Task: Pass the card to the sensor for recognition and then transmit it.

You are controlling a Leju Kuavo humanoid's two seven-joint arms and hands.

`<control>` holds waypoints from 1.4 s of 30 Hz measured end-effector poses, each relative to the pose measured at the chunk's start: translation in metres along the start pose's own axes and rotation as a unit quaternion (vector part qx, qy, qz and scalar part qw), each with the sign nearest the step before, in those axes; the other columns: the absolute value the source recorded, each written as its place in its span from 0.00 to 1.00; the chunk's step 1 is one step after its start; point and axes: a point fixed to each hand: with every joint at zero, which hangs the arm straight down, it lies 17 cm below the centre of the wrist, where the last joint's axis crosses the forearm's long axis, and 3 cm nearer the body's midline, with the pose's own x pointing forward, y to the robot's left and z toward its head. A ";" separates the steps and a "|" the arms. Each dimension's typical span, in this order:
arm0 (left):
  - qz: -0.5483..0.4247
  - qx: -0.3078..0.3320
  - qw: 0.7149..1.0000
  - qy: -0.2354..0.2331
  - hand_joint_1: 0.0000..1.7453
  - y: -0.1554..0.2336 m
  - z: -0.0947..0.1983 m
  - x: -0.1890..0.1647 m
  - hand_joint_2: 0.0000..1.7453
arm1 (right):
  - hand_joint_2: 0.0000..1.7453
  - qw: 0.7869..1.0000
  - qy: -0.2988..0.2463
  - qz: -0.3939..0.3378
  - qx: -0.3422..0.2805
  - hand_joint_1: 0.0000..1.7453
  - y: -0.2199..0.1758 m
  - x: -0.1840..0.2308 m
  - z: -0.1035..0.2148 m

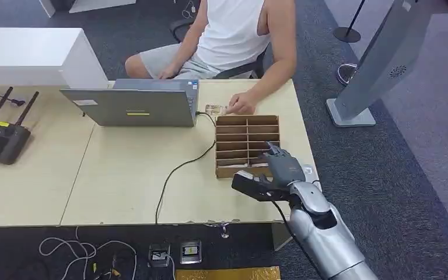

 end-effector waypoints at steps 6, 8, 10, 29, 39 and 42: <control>-0.002 -0.005 1.000 -0.001 0.00 -0.002 0.000 0.001 0.00 | 1.00 1.000 0.005 -0.002 -0.002 0.83 0.000 -0.005 -0.004; -0.002 -0.005 1.000 -0.001 0.00 -0.002 0.000 0.001 0.00 | 1.00 1.000 0.006 -0.006 -0.001 0.76 0.001 -0.006 -0.004; 0.000 -0.004 1.000 -0.001 0.00 -0.002 0.000 0.001 0.00 | 1.00 1.000 0.007 -0.008 0.000 0.64 0.003 -0.006 -0.004; -0.005 -0.004 1.000 -0.003 0.00 -0.002 0.000 0.003 0.00 | 1.00 0.999 -0.006 -0.010 -0.039 0.92 -0.021 -0.004 -0.020; -0.011 0.001 1.000 -0.006 0.00 -0.001 0.000 0.005 0.00 | 1.00 0.994 -0.038 0.022 -0.104 1.00 -0.093 0.002 -0.048; -0.015 0.002 1.000 -0.007 0.00 -0.001 0.000 0.005 0.00 | 1.00 0.988 -0.053 0.034 -0.141 1.00 -0.137 0.006 -0.059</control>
